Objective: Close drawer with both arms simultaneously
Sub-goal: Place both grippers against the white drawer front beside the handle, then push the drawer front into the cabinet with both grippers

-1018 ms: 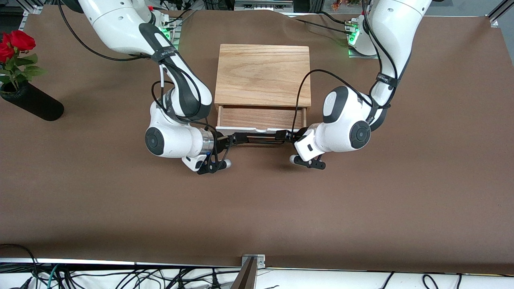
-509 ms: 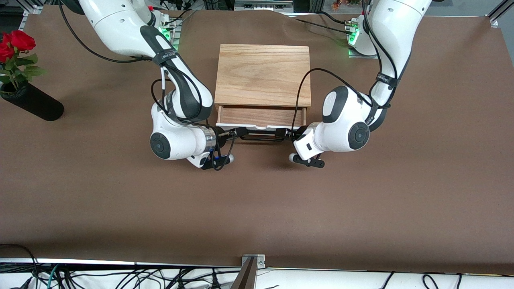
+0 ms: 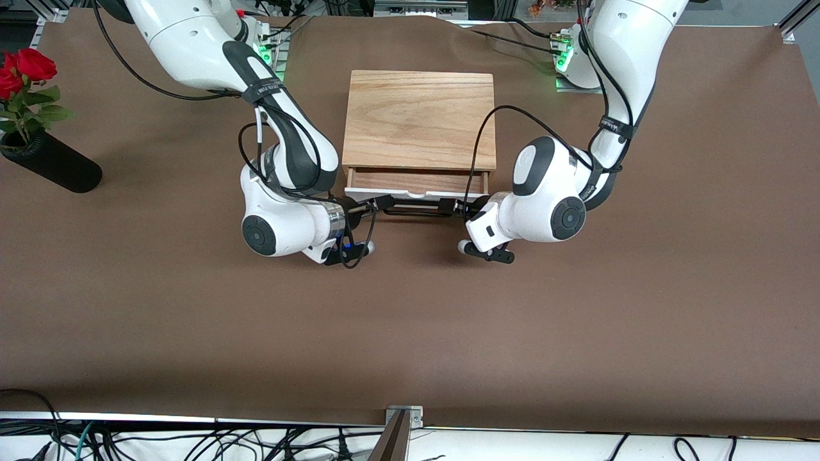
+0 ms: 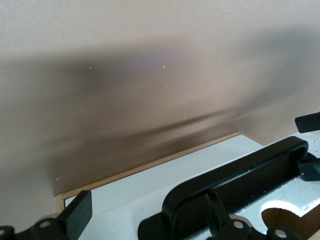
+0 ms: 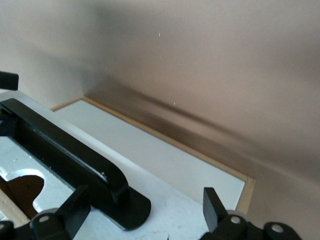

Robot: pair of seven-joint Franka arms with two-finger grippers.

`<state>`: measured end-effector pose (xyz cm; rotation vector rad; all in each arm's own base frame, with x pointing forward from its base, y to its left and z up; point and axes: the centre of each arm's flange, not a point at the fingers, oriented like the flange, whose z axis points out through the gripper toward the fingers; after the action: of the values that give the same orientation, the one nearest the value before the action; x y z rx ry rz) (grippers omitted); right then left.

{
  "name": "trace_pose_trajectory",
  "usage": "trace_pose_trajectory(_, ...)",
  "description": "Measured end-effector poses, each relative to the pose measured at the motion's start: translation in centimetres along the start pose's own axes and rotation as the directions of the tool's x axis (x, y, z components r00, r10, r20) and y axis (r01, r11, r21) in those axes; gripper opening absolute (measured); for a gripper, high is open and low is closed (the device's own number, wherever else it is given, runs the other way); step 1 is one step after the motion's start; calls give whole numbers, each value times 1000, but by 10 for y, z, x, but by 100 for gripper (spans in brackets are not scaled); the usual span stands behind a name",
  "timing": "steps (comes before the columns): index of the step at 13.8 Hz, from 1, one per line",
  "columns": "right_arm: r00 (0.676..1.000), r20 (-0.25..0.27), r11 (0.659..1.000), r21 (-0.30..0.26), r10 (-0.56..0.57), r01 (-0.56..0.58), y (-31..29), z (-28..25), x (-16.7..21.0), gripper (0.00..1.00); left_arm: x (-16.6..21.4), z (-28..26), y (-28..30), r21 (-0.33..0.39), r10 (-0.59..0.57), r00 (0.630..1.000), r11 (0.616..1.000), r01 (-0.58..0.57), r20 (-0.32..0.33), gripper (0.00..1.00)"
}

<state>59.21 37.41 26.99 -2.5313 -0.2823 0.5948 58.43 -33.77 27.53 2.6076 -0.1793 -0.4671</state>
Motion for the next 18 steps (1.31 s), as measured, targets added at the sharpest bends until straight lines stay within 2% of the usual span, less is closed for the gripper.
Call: trace_pose_trajectory(18,985,174,1000,13,-16,14,-12,32,-18,100,-24,25,-7,12,-13,981,1000,11,194,100)
